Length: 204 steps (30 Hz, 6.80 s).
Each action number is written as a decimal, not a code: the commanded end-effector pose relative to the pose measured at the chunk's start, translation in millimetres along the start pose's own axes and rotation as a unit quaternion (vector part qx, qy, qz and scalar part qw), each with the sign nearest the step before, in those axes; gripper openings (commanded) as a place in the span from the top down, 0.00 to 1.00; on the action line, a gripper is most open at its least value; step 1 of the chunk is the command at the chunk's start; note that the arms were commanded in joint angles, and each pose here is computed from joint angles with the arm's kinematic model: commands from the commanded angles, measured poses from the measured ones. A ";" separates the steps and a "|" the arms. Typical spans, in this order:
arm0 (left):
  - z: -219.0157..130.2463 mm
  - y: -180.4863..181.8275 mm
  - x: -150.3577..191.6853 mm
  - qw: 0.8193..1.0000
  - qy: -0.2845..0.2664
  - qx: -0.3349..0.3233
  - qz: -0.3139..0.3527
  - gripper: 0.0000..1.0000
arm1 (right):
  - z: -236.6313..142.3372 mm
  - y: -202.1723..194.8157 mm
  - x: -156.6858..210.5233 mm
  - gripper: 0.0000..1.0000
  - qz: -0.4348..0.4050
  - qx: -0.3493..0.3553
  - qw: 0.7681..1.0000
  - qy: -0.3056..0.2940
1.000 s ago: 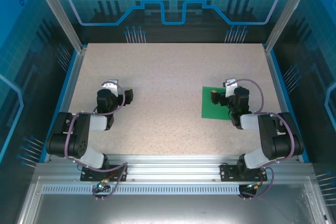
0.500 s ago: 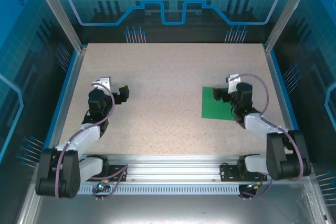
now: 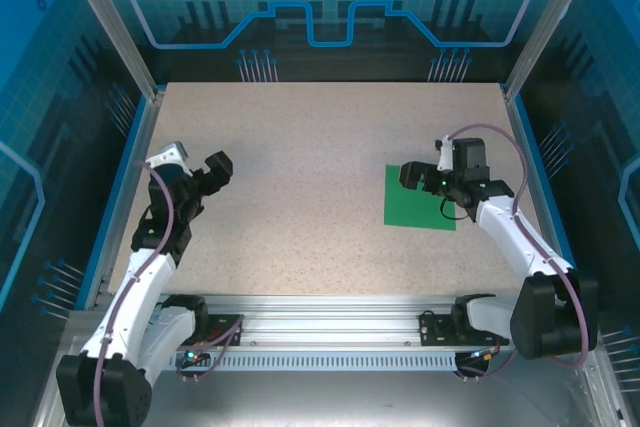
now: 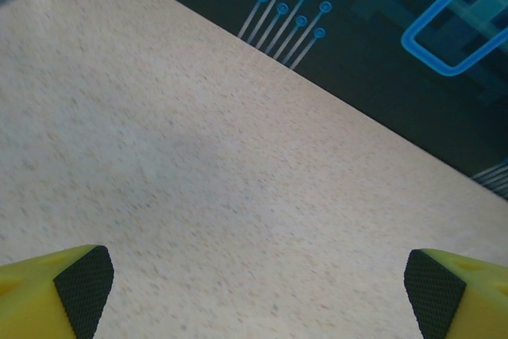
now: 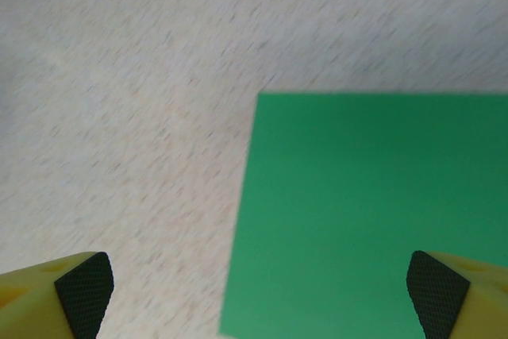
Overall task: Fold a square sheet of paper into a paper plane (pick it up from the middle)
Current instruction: Move the square sheet of paper to the center of the table, then fold the square sheet of paper in half at the center of the table.
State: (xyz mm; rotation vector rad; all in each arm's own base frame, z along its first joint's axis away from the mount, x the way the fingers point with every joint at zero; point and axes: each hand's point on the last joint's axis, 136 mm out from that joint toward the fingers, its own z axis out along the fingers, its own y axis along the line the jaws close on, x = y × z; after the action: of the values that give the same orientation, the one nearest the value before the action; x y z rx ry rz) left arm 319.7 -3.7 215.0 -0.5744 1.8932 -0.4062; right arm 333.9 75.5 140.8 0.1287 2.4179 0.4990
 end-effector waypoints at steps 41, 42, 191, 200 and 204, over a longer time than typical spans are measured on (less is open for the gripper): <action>10.3 -107.0 191.5 0.950 0.275 0.127 0.079 0.01 | 112.2 29.4 78.5 0.04 0.004 0.104 0.967 0.231; 8.8 -104.5 190.0 0.951 0.270 0.126 0.079 0.02 | 113.5 27.9 83.8 0.04 0.005 0.105 0.966 0.235; 46.4 -133.9 231.3 0.916 0.370 0.145 0.061 0.02 | 126.8 31.8 160.3 0.01 0.024 0.243 0.907 0.342; 45.1 -133.7 232.1 0.914 0.373 0.144 0.060 0.01 | 136.2 38.9 168.3 0.06 0.013 0.233 0.905 0.355; 43.8 -132.3 232.2 0.914 0.374 0.143 0.061 0.02 | 138.4 39.9 169.7 0.07 0.024 0.217 0.908 0.357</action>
State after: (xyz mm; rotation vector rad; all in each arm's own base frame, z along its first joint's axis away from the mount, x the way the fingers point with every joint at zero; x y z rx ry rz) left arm 315.2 -242.1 89.8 -0.1046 2.4936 -0.8788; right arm 310.4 195.2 8.7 0.2145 3.1085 -0.0017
